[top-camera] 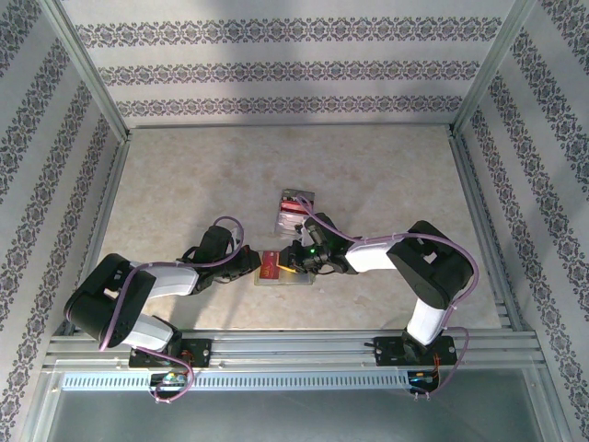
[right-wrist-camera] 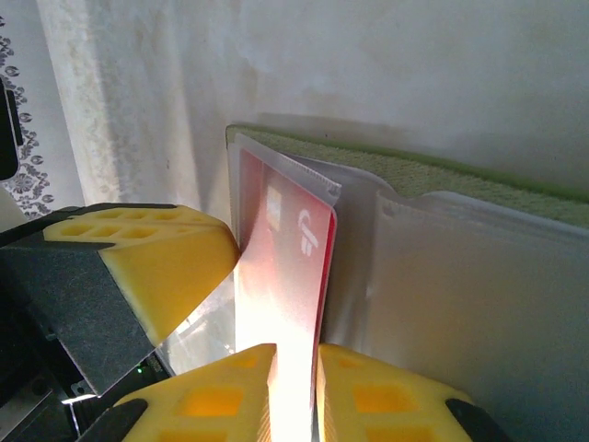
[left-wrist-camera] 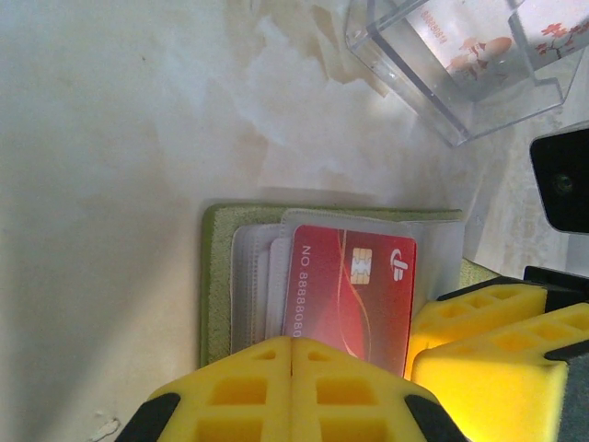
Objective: Take the credit cards out of the card holder
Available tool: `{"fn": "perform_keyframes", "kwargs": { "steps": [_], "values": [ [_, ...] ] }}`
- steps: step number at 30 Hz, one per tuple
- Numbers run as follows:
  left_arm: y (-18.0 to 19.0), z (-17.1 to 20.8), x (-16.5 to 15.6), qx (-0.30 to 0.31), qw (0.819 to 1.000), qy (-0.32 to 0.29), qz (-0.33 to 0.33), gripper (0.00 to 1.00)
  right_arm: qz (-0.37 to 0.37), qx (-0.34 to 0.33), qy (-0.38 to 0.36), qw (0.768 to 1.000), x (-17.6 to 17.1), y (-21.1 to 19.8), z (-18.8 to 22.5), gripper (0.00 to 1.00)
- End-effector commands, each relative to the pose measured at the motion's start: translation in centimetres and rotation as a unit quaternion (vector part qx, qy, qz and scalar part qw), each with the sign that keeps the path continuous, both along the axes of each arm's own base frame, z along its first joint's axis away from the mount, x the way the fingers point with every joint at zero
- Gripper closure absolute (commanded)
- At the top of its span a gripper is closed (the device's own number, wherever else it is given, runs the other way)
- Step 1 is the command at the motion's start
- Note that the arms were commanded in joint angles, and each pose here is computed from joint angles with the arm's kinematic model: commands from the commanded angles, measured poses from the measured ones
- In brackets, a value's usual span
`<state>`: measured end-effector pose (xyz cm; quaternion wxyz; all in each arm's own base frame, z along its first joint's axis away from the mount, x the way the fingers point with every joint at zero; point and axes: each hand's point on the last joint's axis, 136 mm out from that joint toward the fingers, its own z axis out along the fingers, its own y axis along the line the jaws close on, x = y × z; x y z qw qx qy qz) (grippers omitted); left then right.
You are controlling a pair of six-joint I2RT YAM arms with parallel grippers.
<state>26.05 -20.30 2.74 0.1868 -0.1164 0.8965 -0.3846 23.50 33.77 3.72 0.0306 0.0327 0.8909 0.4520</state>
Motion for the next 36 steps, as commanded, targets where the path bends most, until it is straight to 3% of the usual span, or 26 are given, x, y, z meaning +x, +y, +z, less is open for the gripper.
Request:
{"fn": "perform_keyframes", "kwargs": {
  "steps": [1, 20, 33, 36],
  "values": [
    [1.3, -1.6, -0.8, 0.031, 0.999, 0.028, 0.007, 1.00, 0.012, 0.038, -0.013, 0.999, 0.3, 1.3, 1.2, 0.80],
    [1.8, -2.0, -0.9, 0.045, 0.998, 0.030, 0.017, 1.00, 0.001, 0.074, -0.014, 0.997, 0.5, 1.3, 2.5, 0.82],
    [1.8, -2.3, -0.5, 0.056, 0.998, 0.035, 0.013, 1.00, -0.006, 0.082, -0.006, 0.997, 0.6, 0.8, 3.0, 0.87],
    [1.9, -2.3, -0.5, 0.058, 0.998, 0.036, 0.014, 1.00, -0.006, 0.079, -0.003, 0.997, 0.5, 0.8, 2.6, 0.93]
  ]
}}
